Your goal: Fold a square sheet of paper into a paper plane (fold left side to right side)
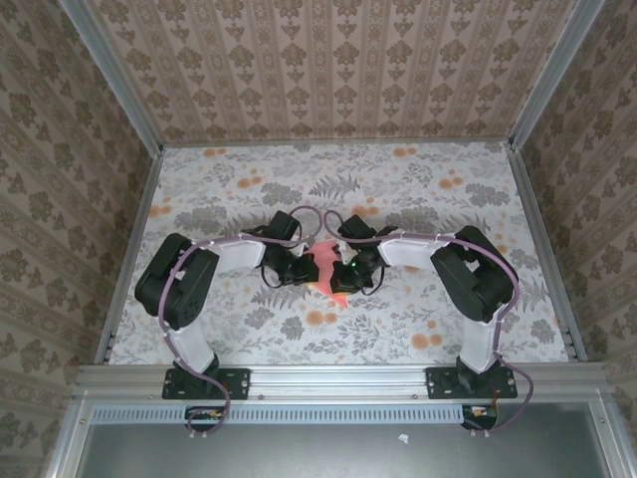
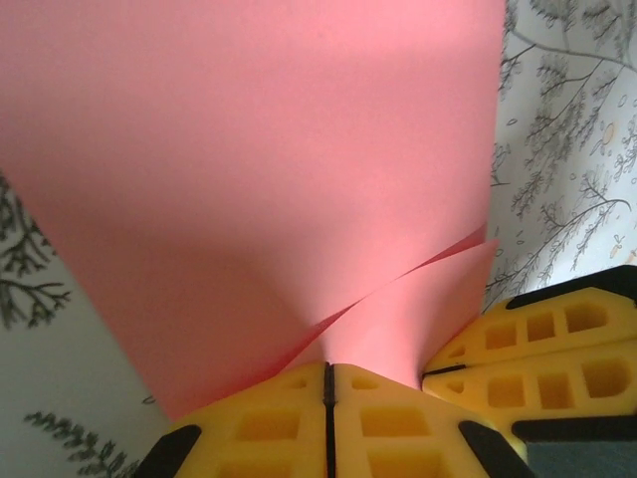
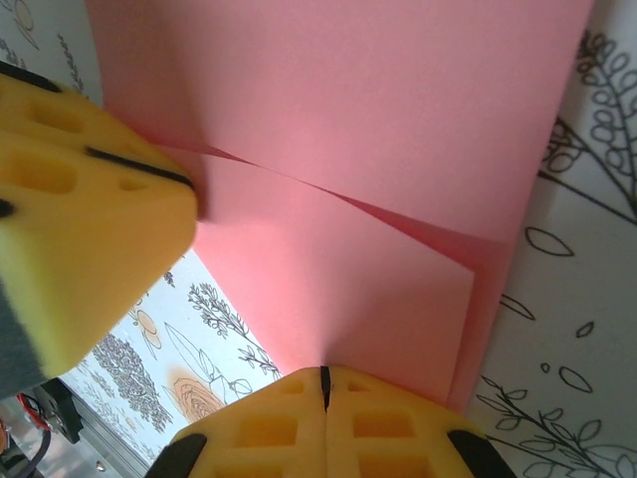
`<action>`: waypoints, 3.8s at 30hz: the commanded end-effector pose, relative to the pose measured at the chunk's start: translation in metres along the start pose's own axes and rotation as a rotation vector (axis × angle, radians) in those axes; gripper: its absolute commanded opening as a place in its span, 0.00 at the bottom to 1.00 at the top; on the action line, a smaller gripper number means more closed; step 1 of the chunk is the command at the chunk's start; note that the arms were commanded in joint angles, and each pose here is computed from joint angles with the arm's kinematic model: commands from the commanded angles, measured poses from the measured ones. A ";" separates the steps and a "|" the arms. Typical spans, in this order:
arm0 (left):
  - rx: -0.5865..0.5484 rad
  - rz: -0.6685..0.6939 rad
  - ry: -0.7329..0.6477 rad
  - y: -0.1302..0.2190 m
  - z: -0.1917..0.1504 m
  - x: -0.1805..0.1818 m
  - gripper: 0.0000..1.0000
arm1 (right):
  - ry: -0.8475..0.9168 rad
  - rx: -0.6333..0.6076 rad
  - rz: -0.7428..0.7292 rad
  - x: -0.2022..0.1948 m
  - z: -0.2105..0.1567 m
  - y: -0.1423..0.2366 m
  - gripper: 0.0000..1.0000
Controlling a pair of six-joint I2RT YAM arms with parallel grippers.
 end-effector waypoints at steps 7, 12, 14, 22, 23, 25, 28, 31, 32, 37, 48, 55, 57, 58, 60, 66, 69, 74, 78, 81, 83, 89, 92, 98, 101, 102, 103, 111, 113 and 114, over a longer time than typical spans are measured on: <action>0.004 -0.053 -0.044 0.003 -0.013 -0.023 0.06 | -0.031 0.066 -0.168 -0.026 -0.010 -0.014 0.00; 0.034 -0.067 -0.037 -0.009 -0.016 -0.022 0.05 | -0.028 0.065 -0.170 -0.026 -0.009 -0.014 0.00; 0.039 -0.074 -0.035 -0.013 -0.016 -0.022 0.05 | -0.028 0.065 -0.173 -0.026 -0.009 -0.014 0.00; 0.066 -0.034 -0.012 -0.026 -0.020 -0.008 0.04 | -0.021 0.062 -0.181 -0.026 -0.009 -0.014 0.00; 0.069 -0.028 -0.010 -0.027 -0.021 -0.007 0.04 | -0.019 0.058 -0.183 -0.026 -0.008 -0.014 0.00; 0.075 -0.008 -0.004 -0.028 -0.023 -0.002 0.03 | -0.027 0.076 -0.206 -0.029 -0.012 -0.013 0.00; 0.075 0.018 -0.001 -0.027 -0.027 0.004 0.02 | -0.025 0.080 -0.221 -0.031 -0.012 -0.013 0.00; 0.063 0.040 -0.005 -0.027 -0.031 0.012 0.01 | -0.026 0.083 -0.228 -0.032 -0.013 -0.013 0.00; 0.052 0.044 -0.008 -0.026 -0.032 0.015 0.01 | -0.025 0.083 -0.231 -0.032 -0.013 -0.013 0.00; -0.007 0.060 -0.030 -0.023 -0.038 0.028 0.01 | -0.026 0.086 -0.237 -0.034 -0.013 -0.013 0.00; -0.114 0.099 0.001 -0.002 -0.028 0.062 0.01 | -0.025 0.090 -0.244 -0.034 -0.015 -0.011 0.00; -0.167 0.137 0.065 0.020 -0.013 0.089 0.01 | -0.026 0.094 -0.246 -0.035 -0.017 -0.011 0.00; -0.180 0.138 0.076 0.024 -0.011 0.093 0.01 | -0.024 0.093 -0.242 -0.035 -0.017 -0.011 0.00; -0.183 0.133 0.079 0.026 -0.010 0.094 0.01 | -0.025 0.093 -0.236 -0.034 -0.016 -0.011 0.00; -0.198 0.118 0.076 0.031 -0.008 0.093 0.01 | -0.021 0.089 -0.215 -0.031 -0.015 -0.011 0.00; -0.240 0.071 0.055 0.051 -0.013 0.073 0.10 | 0.043 -0.010 -0.047 -0.002 -0.003 0.003 0.07; -0.260 0.054 0.063 0.063 -0.021 0.062 0.21 | 0.106 -0.109 0.030 0.017 0.004 0.026 0.21; -0.288 -0.002 0.091 0.073 -0.034 0.042 0.39 | 0.218 -0.260 -0.023 0.019 0.009 0.065 0.47; -0.308 -0.057 0.142 0.069 -0.036 0.031 0.51 | 0.312 -0.261 -0.082 0.013 0.013 0.066 0.61; -0.315 -0.078 0.167 0.064 -0.032 0.027 0.53 | 0.356 -0.234 -0.030 0.018 0.016 0.058 0.64; -0.312 -0.073 0.176 0.060 -0.030 0.026 0.55 | 0.377 -0.206 0.011 0.022 0.017 0.051 0.64; -0.276 -0.085 0.181 0.044 -0.026 0.019 0.57 | 0.374 -0.159 -0.003 0.017 0.020 0.032 0.49; -0.270 -0.092 0.183 0.038 -0.022 0.017 0.58 | 0.369 -0.177 -0.038 0.013 0.021 0.032 0.28; -0.256 -0.107 0.164 0.030 -0.014 0.008 0.59 | 0.364 -0.221 -0.054 0.011 0.021 0.041 0.06; -0.255 -0.118 0.150 0.027 -0.009 0.004 0.57 | 0.355 -0.219 -0.063 0.007 0.020 0.041 0.06; -0.252 -0.123 0.144 0.026 -0.008 0.002 0.55 | 0.351 -0.220 -0.066 0.006 0.020 0.041 0.06; -0.246 -0.124 0.145 0.024 -0.006 0.002 0.54 | 0.348 -0.219 -0.070 0.005 0.020 0.040 0.06; -0.242 -0.125 0.131 0.019 0.001 -0.003 0.51 | 0.333 -0.224 -0.073 0.003 0.019 0.042 0.08; -0.250 -0.134 0.122 0.019 0.004 -0.006 0.46 | 0.333 -0.225 -0.076 0.003 0.019 0.042 0.16; -0.257 -0.142 0.118 0.020 0.007 -0.008 0.44 | 0.333 -0.228 -0.079 0.002 0.018 0.043 0.22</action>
Point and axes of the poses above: each hand's point on the last joint's axis, 136 mm out from that joint toward the fingers, its own y axis back along the fingers, its own x axis along the line the jaws close on, z = x × y, the point moved 8 cm from there along y, back along the fingers, and after that the axes turned 9 degrees about -y, right-handed, at the moved point
